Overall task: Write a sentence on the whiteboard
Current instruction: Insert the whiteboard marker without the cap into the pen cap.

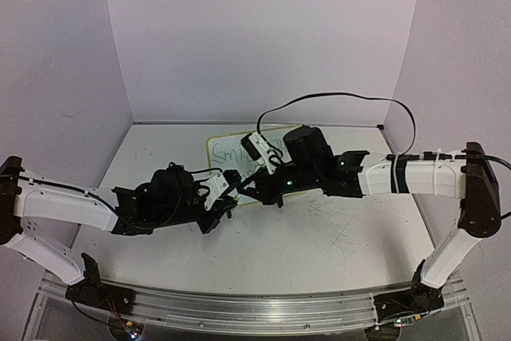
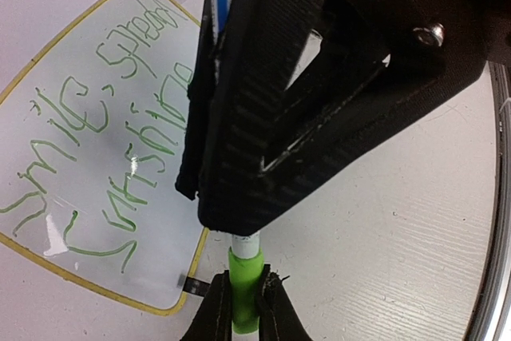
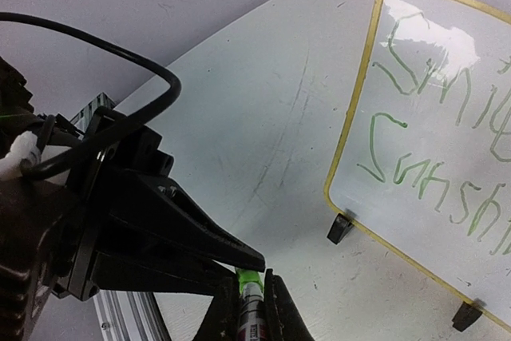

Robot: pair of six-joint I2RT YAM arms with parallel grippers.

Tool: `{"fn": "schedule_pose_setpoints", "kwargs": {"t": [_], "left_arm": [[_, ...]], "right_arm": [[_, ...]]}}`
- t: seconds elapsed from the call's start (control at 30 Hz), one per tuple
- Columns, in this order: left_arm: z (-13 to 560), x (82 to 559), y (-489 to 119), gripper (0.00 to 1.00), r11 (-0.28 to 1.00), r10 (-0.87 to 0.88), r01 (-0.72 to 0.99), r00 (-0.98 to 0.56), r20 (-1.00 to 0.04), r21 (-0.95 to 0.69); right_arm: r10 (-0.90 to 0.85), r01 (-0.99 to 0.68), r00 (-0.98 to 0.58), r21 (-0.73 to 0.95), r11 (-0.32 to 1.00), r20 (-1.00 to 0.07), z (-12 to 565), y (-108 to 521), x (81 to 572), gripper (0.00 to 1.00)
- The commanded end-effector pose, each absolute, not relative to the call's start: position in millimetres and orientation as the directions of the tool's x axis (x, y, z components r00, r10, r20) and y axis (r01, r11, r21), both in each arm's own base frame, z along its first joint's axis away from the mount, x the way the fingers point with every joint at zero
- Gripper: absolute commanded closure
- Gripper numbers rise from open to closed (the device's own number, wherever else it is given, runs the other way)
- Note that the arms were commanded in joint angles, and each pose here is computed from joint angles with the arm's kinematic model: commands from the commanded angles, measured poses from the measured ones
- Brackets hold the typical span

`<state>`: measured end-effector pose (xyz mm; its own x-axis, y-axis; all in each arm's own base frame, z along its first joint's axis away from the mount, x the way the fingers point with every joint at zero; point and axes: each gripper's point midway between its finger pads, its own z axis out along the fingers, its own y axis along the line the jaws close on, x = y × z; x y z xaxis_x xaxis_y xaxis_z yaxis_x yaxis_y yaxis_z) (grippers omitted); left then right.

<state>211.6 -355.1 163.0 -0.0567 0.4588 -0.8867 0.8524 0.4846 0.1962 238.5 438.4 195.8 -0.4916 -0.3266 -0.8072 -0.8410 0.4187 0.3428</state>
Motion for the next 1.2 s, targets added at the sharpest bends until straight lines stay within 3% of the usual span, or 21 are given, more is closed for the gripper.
{"fn": "schedule_pose_setpoints", "kwargs": {"t": [0.0,0.37,0.6,0.7,0.73,0.83,0.9,1.07,1.17], "left_arm": [[306,206,-387,1.00,0.528,0.114,0.828,0.155,-0.981,0.192],[327,184,-399,1.00,0.506,0.094,0.822,0.247,-0.964,0.260],[331,181,-407,1.00,0.534,0.112,0.796,0.268,-0.957,0.285],[318,186,-406,1.00,0.555,0.136,0.785,0.240,-0.961,0.275],[313,188,-403,1.00,0.569,0.142,0.779,0.225,-0.964,0.265],[294,198,-390,1.00,0.626,0.169,0.742,0.168,-0.971,0.237],[276,203,-376,1.00,0.664,0.186,0.717,0.118,-0.975,0.213],[235,214,-353,1.00,0.701,0.206,0.703,-0.039,-0.978,0.119],[215,215,-349,1.00,0.703,0.216,0.708,-0.124,-0.968,0.066]], "right_arm": [[-0.352,-0.800,-0.586,0.455,0.390,-0.729,176,453,218,1.00],[-0.306,-0.722,-0.689,0.584,0.370,-0.657,175,463,212,1.00],[-0.227,-0.582,-0.801,0.632,0.513,-0.554,147,461,227,1.00],[-0.188,-0.567,-0.803,0.627,0.534,-0.565,153,455,231,1.00],[-0.172,-0.573,-0.793,0.619,0.536,-0.585,160,450,234,0.96],[-0.090,-0.586,-0.759,0.616,0.526,-0.645,196,426,251,0.66],[-0.041,-0.614,-0.719,0.606,0.506,-0.694,229,407,258,0.51],[0.062,-0.695,-0.501,0.444,0.566,-0.863,312,348,262,0.12],[0.129,-0.676,-0.354,0.349,0.649,-0.926,353,303,257,0.02]]}}
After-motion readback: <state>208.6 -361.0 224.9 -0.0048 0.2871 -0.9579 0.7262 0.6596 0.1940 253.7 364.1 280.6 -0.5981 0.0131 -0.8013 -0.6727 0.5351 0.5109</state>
